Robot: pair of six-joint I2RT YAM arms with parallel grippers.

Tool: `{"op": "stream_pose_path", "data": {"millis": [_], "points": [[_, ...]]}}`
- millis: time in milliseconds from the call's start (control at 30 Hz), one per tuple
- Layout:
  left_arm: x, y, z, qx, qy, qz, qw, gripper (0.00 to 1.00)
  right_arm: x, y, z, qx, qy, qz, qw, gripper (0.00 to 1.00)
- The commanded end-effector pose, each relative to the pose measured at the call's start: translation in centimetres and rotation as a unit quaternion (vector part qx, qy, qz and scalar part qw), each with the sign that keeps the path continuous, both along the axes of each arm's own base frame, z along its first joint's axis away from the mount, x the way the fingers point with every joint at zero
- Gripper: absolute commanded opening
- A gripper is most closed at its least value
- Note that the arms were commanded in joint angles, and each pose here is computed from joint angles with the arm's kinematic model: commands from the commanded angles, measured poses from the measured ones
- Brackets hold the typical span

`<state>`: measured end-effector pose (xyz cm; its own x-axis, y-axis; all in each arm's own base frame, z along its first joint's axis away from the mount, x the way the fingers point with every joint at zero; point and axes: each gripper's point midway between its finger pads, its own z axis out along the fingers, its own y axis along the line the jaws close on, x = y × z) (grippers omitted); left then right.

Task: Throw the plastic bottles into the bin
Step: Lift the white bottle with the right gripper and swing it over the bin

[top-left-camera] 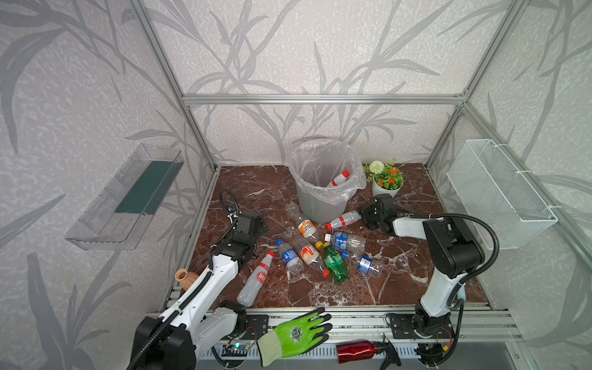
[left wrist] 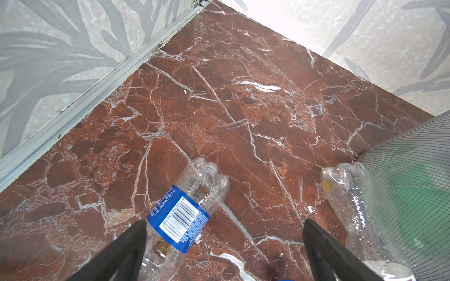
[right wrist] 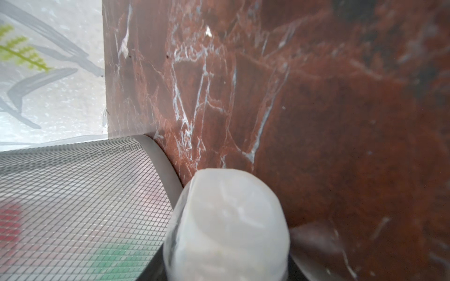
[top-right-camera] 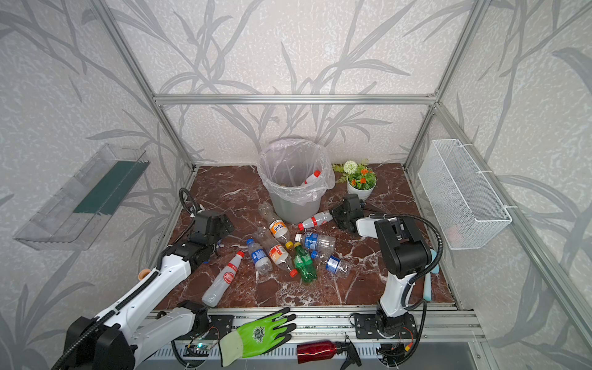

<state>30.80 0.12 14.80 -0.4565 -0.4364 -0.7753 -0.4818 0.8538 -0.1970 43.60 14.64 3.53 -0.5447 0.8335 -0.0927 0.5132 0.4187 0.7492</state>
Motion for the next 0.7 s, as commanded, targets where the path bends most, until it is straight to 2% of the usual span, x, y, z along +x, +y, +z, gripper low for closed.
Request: {"op": "stream_pose_path", "data": {"millis": [0,200,400,533,667], "points": [[-0.8,0.8,-0.2,0.010,0.005,0.015,1.000,0.99,0.1,0.0,-0.2,0.012,-0.007,-0.015,1.000,0.44],[-1.0,0.9,0.0,0.010,0.004,0.018,1.000,0.99,0.0,-1.0,4.2,0.000,-0.066,-0.010,0.998,0.44],[-1.0,1.0,0.3,0.010,0.000,0.020,1.000,0.99,-1.8,-3.9,9.5,-0.026,-0.129,-0.010,0.991,0.45],[-0.9,1.3,0.8,0.019,0.001,0.024,1.000,0.99,-3.6,-6.3,14.7,-0.069,-0.194,-0.022,0.978,0.47],[-1.0,1.7,1.3,0.027,0.000,0.029,0.999,0.99,-5.8,-9.4,21.0,-0.133,-0.259,-0.042,0.956,0.49]]}}
